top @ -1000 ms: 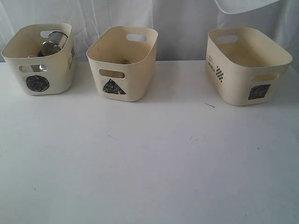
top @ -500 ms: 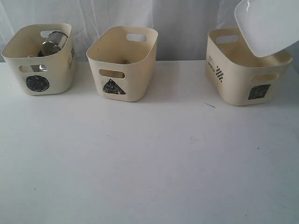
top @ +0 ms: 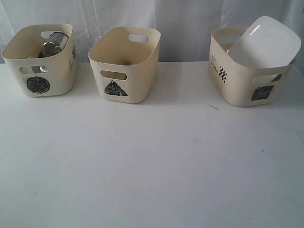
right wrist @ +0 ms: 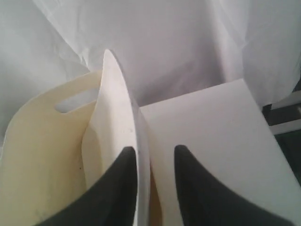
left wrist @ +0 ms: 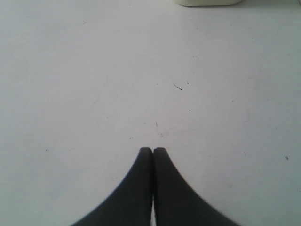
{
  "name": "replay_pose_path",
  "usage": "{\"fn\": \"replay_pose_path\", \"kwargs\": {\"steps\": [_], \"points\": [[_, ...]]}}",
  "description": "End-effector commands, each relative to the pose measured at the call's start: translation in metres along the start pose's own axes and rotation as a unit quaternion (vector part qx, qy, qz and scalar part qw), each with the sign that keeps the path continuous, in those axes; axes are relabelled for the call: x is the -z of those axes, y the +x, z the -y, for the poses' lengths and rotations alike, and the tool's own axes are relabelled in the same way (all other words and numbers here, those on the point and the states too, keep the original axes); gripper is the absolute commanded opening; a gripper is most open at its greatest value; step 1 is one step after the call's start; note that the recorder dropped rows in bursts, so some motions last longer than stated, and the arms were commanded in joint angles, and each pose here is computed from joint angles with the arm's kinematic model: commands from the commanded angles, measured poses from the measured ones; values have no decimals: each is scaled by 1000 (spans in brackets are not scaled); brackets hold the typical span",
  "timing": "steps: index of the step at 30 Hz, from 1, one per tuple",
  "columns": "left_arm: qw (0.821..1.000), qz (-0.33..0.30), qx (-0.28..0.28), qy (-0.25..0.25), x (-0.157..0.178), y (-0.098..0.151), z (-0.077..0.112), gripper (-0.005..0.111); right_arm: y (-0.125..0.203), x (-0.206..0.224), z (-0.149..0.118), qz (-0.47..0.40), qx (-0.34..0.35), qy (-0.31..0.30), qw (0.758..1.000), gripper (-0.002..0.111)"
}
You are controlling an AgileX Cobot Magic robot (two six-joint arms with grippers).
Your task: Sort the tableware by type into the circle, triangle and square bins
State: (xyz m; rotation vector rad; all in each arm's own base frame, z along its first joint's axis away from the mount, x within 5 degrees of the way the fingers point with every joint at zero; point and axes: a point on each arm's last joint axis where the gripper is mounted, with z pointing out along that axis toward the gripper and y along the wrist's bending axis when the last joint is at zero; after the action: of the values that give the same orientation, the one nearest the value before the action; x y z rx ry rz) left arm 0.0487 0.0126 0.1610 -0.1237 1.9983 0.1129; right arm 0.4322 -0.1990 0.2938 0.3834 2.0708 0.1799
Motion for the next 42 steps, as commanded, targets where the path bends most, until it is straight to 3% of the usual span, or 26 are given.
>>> {"fn": "replay_pose_path", "kwargs": {"steps": [1,4,5,8,10,12,15,18,23,28,32,42], "points": [[1000,-4,-3,0,0,1,0,1,-25,35,-21,38,-17,-36,998,26],[1000,-4,-3,0,0,1,0,1,-48,81,-51,80,16,-45,996,0],[1000,-4,-3,0,0,1,0,1,-53,96,-61,86,67,-7,994,0],[1000,-4,-3,0,0,1,0,1,-55,116,-62,72,80,136,985,0],[1000,-4,-3,0,0,1,0,1,-54,130,-58,61,82,240,965,0],[1000,-4,-3,0,0,1,0,1,-56,143,-66,74,100,275,953,0],[1000,-4,-3,0,0,1,0,1,-61,171,-95,142,134,230,953,0],[1000,-4,-3,0,0,1,0,1,-50,207,-134,222,122,129,959,0],[1000,-4,-3,0,0,1,0,1,28,226,-164,225,148,20,963,0],[1000,-4,-3,0,0,1,0,1,128,257,-165,255,173,-83,948,0],[1000,-4,-3,0,0,1,0,1,179,287,-149,259,177,-102,944,0],[1000,-4,-3,0,0,1,0,1,223,337,-115,249,156,-43,955,0]]}}
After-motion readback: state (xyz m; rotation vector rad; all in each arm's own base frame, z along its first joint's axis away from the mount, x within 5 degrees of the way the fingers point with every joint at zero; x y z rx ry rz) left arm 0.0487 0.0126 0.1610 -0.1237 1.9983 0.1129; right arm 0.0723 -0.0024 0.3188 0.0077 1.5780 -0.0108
